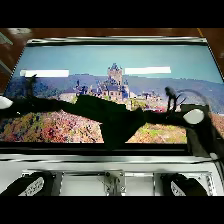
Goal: Fold the shirts.
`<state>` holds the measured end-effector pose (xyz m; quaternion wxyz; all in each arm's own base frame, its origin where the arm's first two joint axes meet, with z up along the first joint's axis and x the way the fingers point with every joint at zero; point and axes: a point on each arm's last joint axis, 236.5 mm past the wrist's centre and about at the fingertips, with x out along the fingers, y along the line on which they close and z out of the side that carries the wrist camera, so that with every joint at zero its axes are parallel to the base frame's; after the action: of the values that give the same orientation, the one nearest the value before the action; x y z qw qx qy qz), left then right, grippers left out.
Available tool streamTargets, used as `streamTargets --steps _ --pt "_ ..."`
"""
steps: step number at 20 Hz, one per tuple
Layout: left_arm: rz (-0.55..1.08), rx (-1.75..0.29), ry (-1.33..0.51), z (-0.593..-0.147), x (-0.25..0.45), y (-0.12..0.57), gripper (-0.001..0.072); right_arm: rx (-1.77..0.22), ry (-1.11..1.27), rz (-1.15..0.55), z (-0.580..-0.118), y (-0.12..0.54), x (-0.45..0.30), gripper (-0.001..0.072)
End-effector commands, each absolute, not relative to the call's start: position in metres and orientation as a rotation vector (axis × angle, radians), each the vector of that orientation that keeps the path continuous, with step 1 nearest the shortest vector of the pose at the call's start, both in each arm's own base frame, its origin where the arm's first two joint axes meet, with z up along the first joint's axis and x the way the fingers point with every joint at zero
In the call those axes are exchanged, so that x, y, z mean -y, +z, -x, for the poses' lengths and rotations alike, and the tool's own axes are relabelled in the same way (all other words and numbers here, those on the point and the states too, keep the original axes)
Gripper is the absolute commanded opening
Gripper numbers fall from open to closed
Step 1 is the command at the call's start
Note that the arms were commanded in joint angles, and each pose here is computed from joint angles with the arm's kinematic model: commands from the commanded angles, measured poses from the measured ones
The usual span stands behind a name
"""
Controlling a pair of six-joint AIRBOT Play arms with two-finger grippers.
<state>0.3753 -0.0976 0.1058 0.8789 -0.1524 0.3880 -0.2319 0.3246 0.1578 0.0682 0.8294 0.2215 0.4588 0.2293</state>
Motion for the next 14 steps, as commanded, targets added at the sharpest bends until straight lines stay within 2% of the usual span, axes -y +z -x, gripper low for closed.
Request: streamTargets --steps 1,2,4,6,10,14 --pt "0.180 -0.251 -0.403 -0.356 0.076 0.321 0.0032 -0.416 0.535 -0.367 -0.350 0.269 -0.147 0.0082" --pt "0.145 -0.056 -0.359 -0.334 0.067 0.389 0.0032 -0.258 0.515 -0.346 -0.345 0.325 -0.137 0.0082" --pt "0.084 0.218 -0.282 -0.282 0.053 0.482 0.0032 -0.003 0.463 -0.346 -0.325 0.413 -0.114 0.0082" --pt "0.060 0.312 -0.249 -0.249 0.049 0.517 0.0032 0.116 0.441 -0.352 -0.306 0.455 -0.103 0.0082" --pt "0.037 0.223 -0.206 -0.245 0.043 0.498 0.0032 0.024 0.480 -0.324 -0.297 0.443 -0.115 0.0082" --pt "-0.065 0.059 -0.117 -0.247 0.025 0.459 0.0032 -0.136 0.428 -0.167 -0.291 0.399 -0.107 0.0082"
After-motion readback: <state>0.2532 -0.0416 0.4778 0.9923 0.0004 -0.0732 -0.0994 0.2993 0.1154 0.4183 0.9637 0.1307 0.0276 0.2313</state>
